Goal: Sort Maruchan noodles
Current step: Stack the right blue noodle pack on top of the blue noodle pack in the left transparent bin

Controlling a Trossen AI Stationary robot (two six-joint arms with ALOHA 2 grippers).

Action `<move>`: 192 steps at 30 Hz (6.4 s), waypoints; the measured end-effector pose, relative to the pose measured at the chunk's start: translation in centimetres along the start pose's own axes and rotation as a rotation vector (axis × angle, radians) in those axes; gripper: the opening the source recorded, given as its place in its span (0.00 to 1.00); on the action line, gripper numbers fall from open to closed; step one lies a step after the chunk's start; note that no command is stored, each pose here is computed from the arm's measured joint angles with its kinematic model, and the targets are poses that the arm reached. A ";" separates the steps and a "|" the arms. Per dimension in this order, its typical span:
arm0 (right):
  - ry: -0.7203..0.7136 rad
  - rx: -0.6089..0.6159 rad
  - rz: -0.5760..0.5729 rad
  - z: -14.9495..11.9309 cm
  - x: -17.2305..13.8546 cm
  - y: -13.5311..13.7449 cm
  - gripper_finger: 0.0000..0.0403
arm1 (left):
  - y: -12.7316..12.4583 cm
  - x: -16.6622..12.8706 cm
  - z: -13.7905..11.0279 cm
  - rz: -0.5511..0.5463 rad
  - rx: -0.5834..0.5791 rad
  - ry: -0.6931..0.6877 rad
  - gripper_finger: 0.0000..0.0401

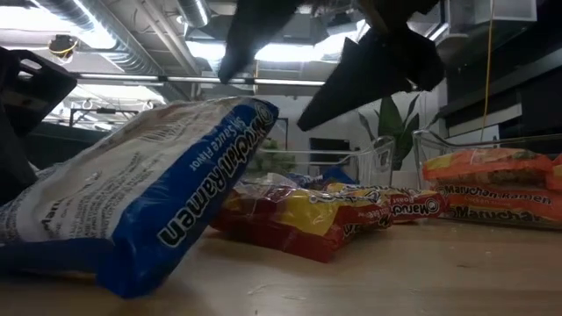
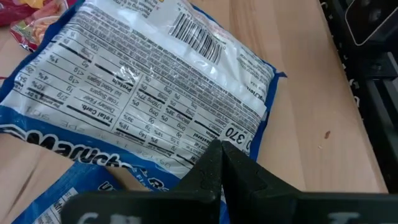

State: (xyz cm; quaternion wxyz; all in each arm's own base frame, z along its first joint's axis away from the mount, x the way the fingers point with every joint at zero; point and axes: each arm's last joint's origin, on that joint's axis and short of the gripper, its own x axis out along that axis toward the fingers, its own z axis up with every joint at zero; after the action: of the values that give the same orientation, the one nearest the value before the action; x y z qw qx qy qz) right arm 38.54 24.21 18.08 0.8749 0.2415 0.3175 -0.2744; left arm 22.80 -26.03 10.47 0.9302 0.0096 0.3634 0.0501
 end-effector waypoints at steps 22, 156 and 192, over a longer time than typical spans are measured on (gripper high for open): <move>0.095 -0.126 0.108 2.2 2.8 -0.1 0.84 | 0.0 0.0 0.0 0.002 0.002 -0.007 0.00; 0.315 -1.229 -0.560 10.5 5.2 -15.6 0.47 | 11.3 -19.2 11.1 -0.087 0.023 -0.403 0.00; 0.385 -0.784 -0.159 13.9 -1.3 -15.0 0.57 | 11.4 -19.1 10.9 -0.091 0.021 -0.381 0.00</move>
State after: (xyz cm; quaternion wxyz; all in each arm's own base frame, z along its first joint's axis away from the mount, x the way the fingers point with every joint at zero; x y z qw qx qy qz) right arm 34.04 5.39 24.71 0.8016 -0.0870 0.5722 -0.1496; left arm 15.25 -16.42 31.95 0.9833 0.0122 0.1814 0.0014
